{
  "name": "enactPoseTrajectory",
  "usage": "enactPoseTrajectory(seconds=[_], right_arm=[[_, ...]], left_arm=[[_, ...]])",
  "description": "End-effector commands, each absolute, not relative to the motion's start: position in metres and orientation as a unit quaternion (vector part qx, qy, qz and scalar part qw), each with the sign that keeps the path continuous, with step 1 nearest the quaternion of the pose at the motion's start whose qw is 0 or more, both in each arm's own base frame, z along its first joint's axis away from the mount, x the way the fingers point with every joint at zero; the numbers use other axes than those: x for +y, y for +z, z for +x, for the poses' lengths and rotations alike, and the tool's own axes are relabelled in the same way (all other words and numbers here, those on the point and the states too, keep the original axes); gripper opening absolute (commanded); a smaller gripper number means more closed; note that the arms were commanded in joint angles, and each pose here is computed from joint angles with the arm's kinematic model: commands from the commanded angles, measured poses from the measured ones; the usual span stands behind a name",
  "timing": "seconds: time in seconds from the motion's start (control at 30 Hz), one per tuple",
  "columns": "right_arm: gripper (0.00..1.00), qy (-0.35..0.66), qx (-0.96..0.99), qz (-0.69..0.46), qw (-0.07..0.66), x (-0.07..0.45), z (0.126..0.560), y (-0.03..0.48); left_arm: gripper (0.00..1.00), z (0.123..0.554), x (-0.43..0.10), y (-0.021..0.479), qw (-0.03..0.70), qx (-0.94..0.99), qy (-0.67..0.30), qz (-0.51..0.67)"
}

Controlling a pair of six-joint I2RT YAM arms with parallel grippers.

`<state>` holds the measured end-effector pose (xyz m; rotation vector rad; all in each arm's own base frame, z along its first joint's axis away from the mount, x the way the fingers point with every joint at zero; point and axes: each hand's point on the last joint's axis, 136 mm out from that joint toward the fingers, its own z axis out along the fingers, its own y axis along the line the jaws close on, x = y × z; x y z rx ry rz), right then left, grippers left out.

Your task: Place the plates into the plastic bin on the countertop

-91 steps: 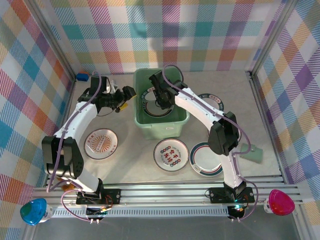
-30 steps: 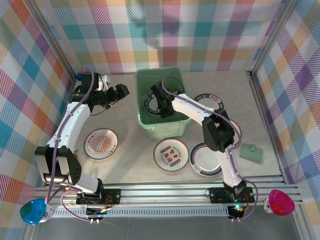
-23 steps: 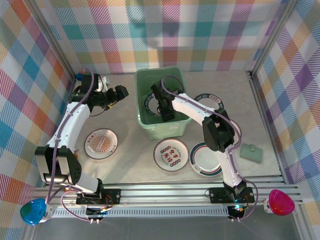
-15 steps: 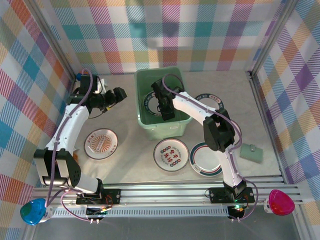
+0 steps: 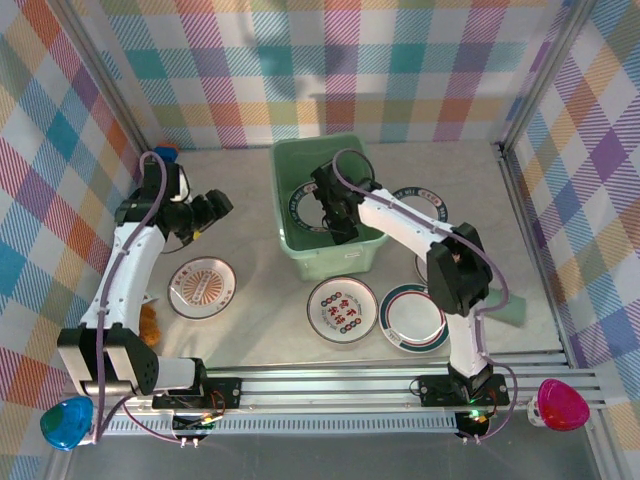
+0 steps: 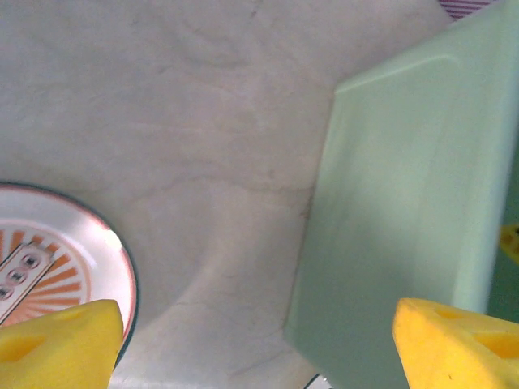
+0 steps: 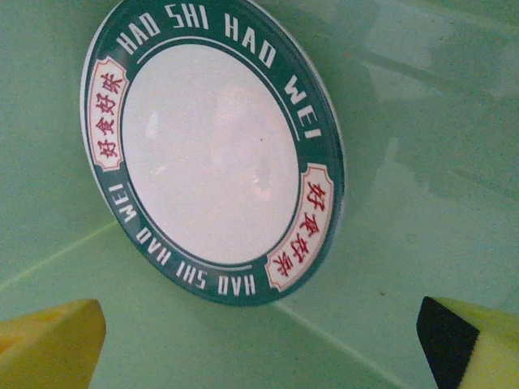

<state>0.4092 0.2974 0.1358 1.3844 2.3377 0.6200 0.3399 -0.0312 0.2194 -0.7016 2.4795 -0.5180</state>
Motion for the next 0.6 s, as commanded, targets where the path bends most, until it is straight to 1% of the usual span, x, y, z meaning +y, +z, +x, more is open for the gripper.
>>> enactPoseTrajectory(seconds=[0.0, 0.13, 0.3, 0.37, 0.47, 0.57], right_arm=[[0.99, 0.257, 0.83, 0.439, 0.228, 0.294, 0.417, 0.178], [0.99, 0.32, 0.831, 0.372, 0.261, 0.306, 0.422, 0.21], [0.99, 0.362, 0.836, 0.331, 0.245, 0.324, 0.416, 0.22], [0.99, 0.384, 0.834, 0.308, 0.251, 0.329, 0.415, 0.23], [0.99, 0.429, 0.821, 0.242, 0.288, 0.337, 0.417, 0.262], [0.99, 0.455, 0.813, 0.162, 0.324, 0.344, 0.413, 0.296]], left_arm=[[0.86, 0.303, -0.013, 0.2, 0.205, 0.915, -0.152, -0.312], [0.86, 0.273, 0.004, 0.176, 0.162, 0.909, -0.123, -0.363], [0.86, 0.25, 0.015, 0.155, 0.132, 0.905, -0.093, -0.395], [0.86, 0.243, 0.02, 0.149, 0.127, 0.9, -0.083, -0.408], [0.87, 0.233, 0.032, 0.141, 0.12, 0.895, -0.061, -0.425], [0.88, 0.223, 0.043, 0.13, 0.098, 0.891, -0.045, -0.441]])
